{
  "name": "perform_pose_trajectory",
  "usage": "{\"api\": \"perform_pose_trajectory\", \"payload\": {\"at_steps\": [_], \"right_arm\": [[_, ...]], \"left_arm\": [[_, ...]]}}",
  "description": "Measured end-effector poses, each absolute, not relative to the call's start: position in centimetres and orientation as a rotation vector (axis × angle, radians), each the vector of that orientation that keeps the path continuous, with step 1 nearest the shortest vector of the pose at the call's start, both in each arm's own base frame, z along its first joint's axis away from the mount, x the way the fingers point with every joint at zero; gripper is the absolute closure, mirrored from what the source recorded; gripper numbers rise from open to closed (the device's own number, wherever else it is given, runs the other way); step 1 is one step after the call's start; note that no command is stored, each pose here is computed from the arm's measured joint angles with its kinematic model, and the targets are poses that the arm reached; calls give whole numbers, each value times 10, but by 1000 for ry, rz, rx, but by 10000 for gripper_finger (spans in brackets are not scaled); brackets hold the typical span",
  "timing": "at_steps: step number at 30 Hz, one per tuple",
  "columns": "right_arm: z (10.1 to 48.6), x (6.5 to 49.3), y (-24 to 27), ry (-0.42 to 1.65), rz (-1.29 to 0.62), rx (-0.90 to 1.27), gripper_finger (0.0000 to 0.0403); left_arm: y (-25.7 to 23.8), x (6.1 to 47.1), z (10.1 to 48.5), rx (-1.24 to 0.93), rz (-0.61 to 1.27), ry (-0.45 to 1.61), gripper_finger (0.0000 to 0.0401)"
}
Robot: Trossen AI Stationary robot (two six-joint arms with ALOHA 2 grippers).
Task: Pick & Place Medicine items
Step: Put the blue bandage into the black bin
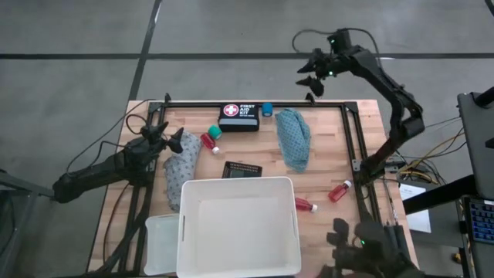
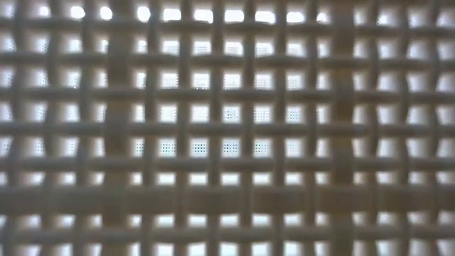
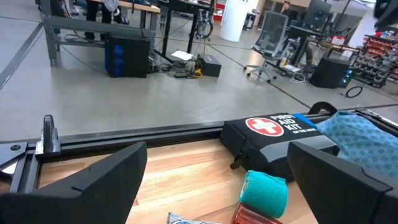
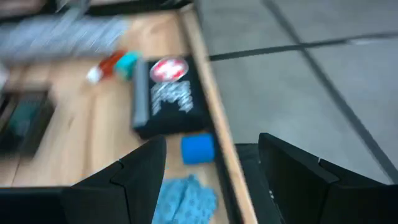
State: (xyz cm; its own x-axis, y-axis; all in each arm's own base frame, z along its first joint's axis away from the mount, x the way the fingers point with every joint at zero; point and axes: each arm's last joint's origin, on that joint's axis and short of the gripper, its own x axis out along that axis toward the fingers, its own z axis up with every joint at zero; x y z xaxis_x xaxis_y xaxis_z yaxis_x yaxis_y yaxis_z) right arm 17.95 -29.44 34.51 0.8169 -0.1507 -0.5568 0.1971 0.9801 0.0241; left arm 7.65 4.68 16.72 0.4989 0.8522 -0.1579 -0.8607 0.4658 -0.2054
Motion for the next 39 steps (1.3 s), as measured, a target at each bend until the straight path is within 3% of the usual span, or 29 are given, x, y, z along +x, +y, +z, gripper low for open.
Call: {"api": "perform_pose_trajectory", "payload": {"at_steps": [6,20,28,39], "right_arm": [[375,204,-285,445,-453,262,154],[386,306,-277,466,-472,448,154],[357,335,-298,717,-518,712,154],[333,350,-303,777,-600,811,154]], "left_arm": [[47,76,167,-272,1052,35,8],[47,76,167,-272,1052,35,8],[47,76,167,-272,1051,35,8],[47,76,167,-272,1051,35,8]]}}
